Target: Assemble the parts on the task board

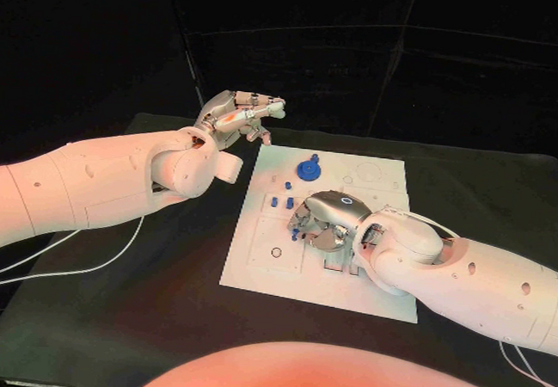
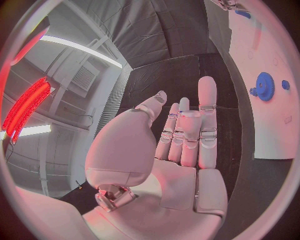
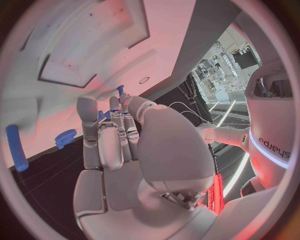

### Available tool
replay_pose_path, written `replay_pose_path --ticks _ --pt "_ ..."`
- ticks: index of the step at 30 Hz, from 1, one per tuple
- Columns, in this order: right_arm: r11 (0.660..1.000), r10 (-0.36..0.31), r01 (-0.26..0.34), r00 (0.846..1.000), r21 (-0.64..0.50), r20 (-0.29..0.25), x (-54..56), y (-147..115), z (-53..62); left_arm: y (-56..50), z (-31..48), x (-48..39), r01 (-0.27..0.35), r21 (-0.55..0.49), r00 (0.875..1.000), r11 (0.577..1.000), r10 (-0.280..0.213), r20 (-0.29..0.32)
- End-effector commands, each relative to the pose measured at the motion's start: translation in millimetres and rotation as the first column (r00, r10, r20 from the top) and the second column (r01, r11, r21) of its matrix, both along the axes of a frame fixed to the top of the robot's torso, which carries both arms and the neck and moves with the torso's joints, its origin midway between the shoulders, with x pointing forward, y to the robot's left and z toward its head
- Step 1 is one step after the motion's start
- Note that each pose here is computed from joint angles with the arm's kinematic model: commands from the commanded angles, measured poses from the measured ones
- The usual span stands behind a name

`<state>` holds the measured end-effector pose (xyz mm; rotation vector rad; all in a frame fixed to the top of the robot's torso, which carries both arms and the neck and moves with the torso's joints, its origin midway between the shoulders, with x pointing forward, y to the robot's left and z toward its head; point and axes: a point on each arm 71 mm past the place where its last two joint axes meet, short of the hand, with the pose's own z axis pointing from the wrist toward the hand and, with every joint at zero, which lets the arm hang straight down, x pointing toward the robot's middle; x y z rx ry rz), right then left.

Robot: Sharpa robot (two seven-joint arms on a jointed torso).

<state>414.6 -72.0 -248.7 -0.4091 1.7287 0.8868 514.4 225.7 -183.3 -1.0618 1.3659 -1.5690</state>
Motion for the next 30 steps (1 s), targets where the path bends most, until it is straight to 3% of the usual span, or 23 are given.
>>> replay_pose_path --ticks 1,30 --pt "1.000 -0.013 0.013 1.000 -0.003 0.022 0.4 -0.1 1.4 -1.1 1.3 0.2 0.012 -0.009 1.000 1.000 -0.012 0.000" --pt "0.996 0.030 -0.032 0.999 -0.080 -0.023 -4.8 5.2 -3.0 -1.9 0.1 1.3 0.018 -0.007 1.000 1.000 -0.018 -0.010"
